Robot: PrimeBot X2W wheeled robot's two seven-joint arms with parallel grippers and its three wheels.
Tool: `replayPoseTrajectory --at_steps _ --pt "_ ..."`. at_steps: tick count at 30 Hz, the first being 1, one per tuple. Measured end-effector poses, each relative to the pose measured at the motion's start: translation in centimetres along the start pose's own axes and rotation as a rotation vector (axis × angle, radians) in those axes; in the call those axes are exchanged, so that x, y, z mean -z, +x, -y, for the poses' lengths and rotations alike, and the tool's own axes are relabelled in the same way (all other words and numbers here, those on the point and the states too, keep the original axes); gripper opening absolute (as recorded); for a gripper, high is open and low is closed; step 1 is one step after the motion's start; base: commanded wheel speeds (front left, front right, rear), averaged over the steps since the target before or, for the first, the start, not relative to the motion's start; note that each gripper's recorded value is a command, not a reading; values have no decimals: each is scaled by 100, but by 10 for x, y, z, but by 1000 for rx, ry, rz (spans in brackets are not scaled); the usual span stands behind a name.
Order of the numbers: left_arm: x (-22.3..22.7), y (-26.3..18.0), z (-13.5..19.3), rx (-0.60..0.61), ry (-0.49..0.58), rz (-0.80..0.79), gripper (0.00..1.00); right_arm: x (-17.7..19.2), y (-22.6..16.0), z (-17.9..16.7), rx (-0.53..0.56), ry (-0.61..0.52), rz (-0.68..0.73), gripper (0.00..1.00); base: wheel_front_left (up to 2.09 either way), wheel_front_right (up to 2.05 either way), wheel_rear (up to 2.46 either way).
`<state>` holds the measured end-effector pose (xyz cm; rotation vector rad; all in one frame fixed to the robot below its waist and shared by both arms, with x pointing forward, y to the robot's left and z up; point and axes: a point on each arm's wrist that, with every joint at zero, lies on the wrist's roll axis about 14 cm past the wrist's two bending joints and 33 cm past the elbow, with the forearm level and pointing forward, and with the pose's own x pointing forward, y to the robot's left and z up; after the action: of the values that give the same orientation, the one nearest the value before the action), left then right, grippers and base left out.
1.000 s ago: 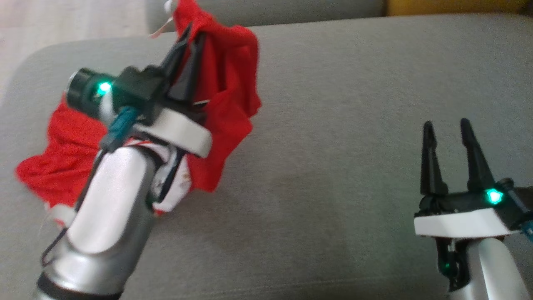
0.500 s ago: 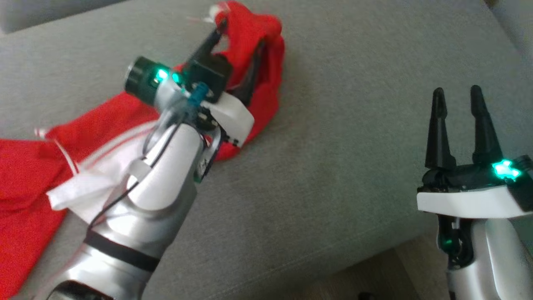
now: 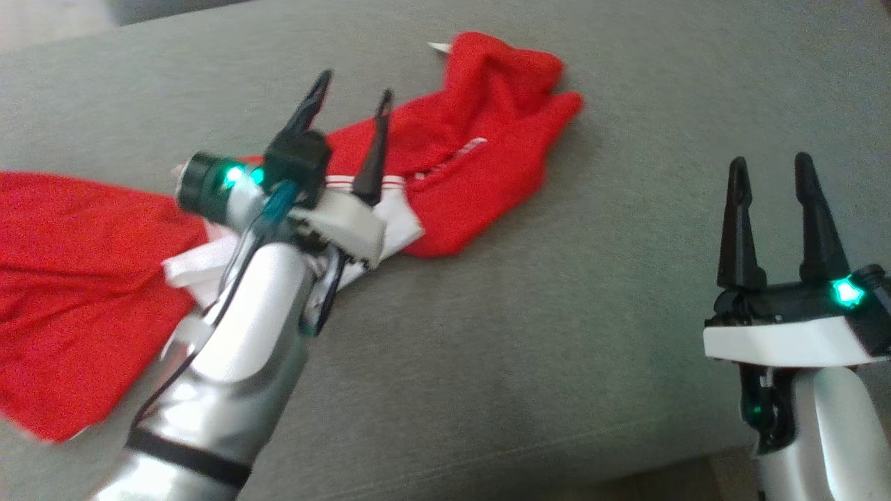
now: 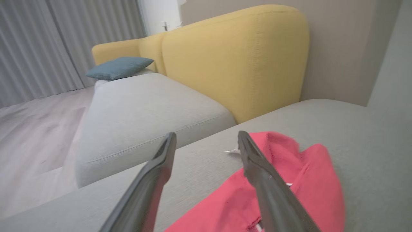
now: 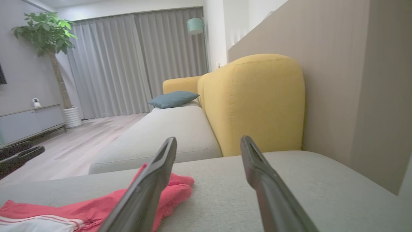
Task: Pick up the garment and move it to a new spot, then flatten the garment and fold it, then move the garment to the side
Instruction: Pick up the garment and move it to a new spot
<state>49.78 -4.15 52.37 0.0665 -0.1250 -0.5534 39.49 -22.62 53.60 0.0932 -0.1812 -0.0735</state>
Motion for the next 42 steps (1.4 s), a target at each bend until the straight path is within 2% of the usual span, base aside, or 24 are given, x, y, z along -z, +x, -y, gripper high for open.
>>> replayPoseTrajectory --at_steps 4,8,13,18,25,29,35,42 --pt "-4 -41 -47 -140 20 -1 100 5 5 -26 -73 11 -7 100 0 0 0" --pt "4 -98 -74 -253 13 -41 100 15 0 -47 -132 25 -39 100 0 0 0" --pt "12 -162 -73 -361 -35 -80 100 18 -9 -61 -173 37 -54 100 0 0 0" --pt "10 -204 -73 -466 -88 -78 100 18 -17 -76 -219 45 -63 100 0 0 0" --pt "5 -214 -75 -488 -78 -66 100 33 -20 -118 -344 48 -105 100 0 0 0" --pt "10 -219 -79 -516 -91 -79 100 64 -26 -149 -433 59 -223 100 0 0 0" --pt "15 -227 -88 -570 -112 -95 100 105 -12 -182 -498 115 -382 100 0 0 0" --pt "28 -239 -94 -615 -125 -140 100 147 -13 -201 -533 127 -525 100 0 0 0"
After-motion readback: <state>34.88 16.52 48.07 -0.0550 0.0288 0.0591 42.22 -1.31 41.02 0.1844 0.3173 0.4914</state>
